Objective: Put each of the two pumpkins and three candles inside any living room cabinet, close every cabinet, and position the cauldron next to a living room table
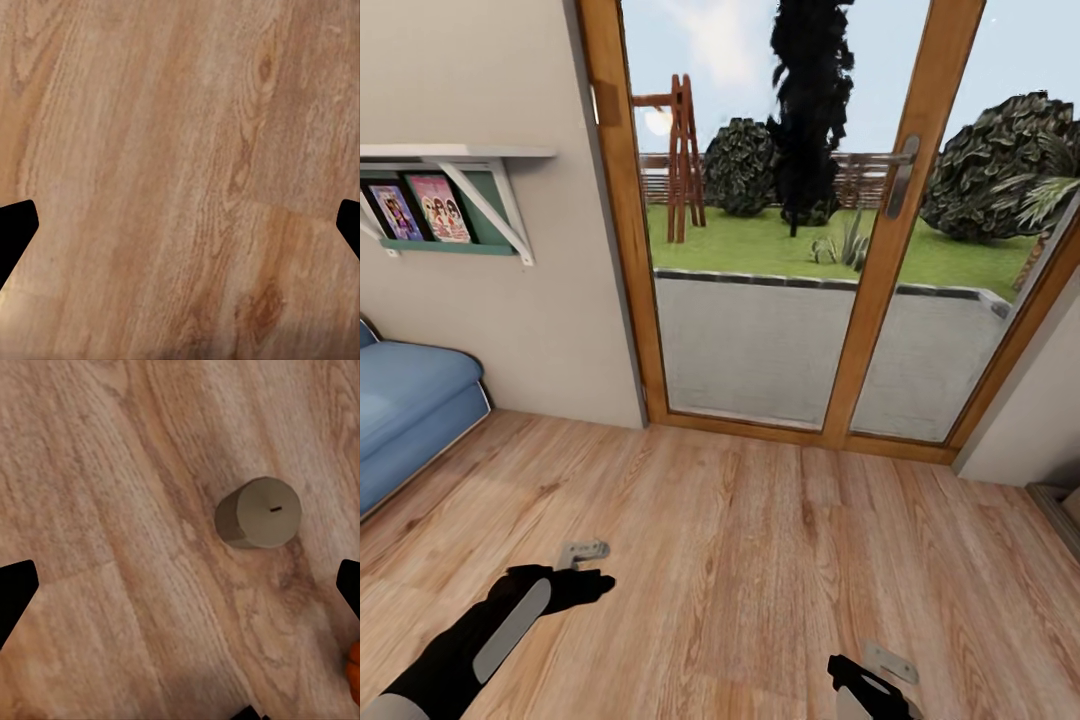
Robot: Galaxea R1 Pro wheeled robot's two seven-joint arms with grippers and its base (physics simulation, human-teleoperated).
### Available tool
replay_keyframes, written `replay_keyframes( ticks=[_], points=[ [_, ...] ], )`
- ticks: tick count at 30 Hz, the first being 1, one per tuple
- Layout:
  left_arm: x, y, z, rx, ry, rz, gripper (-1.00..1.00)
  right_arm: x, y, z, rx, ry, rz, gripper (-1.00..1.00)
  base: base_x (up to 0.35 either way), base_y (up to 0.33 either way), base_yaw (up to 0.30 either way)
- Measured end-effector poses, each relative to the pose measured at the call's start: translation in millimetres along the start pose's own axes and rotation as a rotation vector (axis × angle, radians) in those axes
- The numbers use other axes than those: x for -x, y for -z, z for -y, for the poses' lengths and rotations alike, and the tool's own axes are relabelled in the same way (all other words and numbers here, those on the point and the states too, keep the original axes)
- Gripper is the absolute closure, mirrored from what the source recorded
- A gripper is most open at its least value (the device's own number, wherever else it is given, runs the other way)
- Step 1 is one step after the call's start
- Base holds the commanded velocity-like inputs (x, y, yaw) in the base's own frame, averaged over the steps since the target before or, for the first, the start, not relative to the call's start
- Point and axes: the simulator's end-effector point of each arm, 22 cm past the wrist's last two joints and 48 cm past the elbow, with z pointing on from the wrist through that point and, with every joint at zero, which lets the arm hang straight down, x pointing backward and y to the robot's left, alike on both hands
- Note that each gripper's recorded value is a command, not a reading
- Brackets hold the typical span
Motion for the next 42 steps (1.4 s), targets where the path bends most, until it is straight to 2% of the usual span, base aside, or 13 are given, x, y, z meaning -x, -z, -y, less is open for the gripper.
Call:
replay_keyframes(
  ticks=[8,18,42],
  points=[
    [-13,-7.0,20,-0.024,-0.031,-0.026,-1.0,-4,-2.1,1,-0.002,0.003,-0.01,-1.0,-0.127,0.0,-0.163],
    [-18,-11.2,20,-0.021,-0.036,-0.038,-1.0,-9,-4.4,2,-0.008,0.006,-0.018,-1.0,-0.037,0.0,-0.184],
    [-30,-21.4,17,-0.015,-0.036,-0.067,-1.0,-21,-11.9,11,-0.026,0.018,-0.042,-1.0,0.121,0.007,-0.184]
  ],
)
